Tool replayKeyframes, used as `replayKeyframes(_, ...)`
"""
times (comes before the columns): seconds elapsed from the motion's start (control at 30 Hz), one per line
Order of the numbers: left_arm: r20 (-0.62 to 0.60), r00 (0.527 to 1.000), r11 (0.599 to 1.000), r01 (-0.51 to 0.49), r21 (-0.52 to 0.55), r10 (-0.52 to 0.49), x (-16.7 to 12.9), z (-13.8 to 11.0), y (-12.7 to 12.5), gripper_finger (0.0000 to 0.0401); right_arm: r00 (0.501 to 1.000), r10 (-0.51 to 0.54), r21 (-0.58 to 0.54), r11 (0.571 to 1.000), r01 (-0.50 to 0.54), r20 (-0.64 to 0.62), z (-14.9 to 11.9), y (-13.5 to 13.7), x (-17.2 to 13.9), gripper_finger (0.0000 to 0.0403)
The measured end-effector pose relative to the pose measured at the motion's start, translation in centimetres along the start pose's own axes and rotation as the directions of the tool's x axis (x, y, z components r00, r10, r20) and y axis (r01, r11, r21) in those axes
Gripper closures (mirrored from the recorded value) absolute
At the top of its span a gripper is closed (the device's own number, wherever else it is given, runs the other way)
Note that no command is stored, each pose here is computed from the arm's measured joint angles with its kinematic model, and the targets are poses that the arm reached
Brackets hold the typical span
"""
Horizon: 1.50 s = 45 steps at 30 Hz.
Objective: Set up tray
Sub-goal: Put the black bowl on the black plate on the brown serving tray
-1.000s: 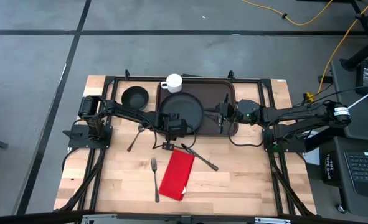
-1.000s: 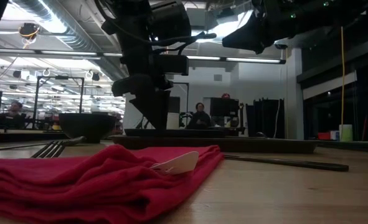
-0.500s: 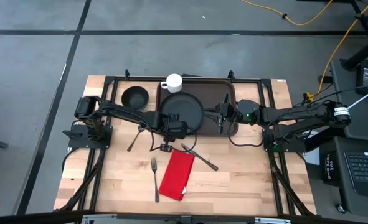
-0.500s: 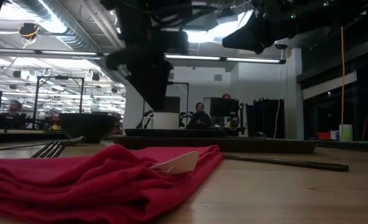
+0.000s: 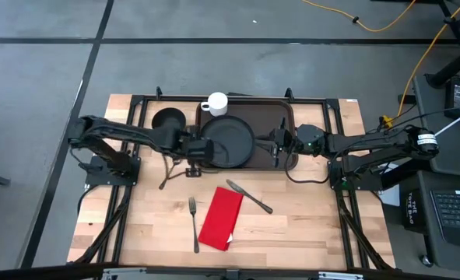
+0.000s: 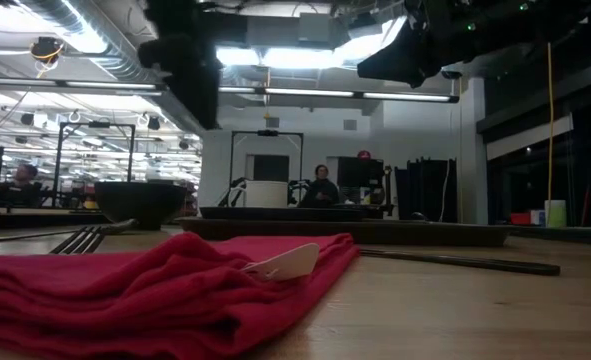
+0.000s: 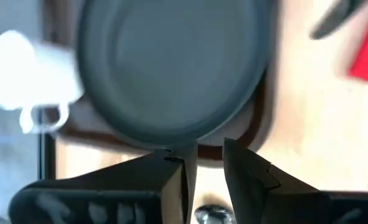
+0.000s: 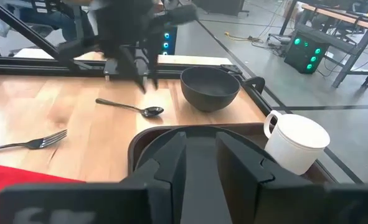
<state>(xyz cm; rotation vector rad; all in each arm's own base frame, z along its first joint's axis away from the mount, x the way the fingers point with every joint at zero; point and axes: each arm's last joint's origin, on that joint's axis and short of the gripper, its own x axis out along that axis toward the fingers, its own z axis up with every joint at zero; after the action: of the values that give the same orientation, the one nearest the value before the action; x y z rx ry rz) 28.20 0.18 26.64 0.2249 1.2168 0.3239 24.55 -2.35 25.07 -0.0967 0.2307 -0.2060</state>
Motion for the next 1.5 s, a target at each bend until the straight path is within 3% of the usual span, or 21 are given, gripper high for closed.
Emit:
replayKeyframes(0.23, 0.090, 0.990, 0.969, -0.088, -0.232, 0.111, -1.6, -5.1, 1.8, 0.0331, 1.000, 0.000, 0.000, 1.000, 0.000, 0.002, 0.0, 0.0, 0.0, 0.0311)
replayKeyframes(0.43, 0.168, 0.970, 0.894, -0.085, -0.441, 0.175, -1.6, -8.5, 2.5, 0.0329, 1.000, -0.001, 0.001, 1.000, 0.001, 0.010, 0.1, 0.0, 0.0, 0.0311)
replayKeyframes(0.57, 0.129, 0.952, 0.826, -0.168, -0.538, 0.278, -1.1, -9.8, 3.1, 0.0328, 1.000, -0.003, -0.002, 1.000, 0.003, 0.018, 0.2, 0.0, 0.0, 0.0311)
replayKeyframes(0.7, 0.102, 0.952, 0.804, -0.185, -0.565, 0.290, -0.6, -10.2, 3.6, 0.0328, 1.000, -0.005, -0.021, 1.000, 0.006, 0.029, 0.3, -0.1, 0.0, 0.0311)
replayKeyframes(0.97, 0.088, 0.983, 0.795, -0.078, -0.602, 0.163, 0.1, -10.3, 4.6, 0.0328, 0.998, -0.008, -0.062, 0.998, 0.011, 0.055, 0.5, -0.1, 0.0, 0.0311)
replayKeyframes(1.23, 0.056, 0.972, 0.817, -0.159, -0.555, 0.227, 0.6, -10.2, 5.4, 0.0328, 0.998, -0.009, -0.066, 0.998, 0.013, 0.061, 0.6, -0.1, 0.0, 0.0311)
replayKeyframes(1.5, 0.049, 0.972, 0.813, -0.163, -0.559, 0.228, 0.7, -10.2, 5.6, 0.0328, 0.998, -0.009, -0.064, 0.998, 0.013, 0.060, 0.6, -0.1, 0.0, 0.0311)
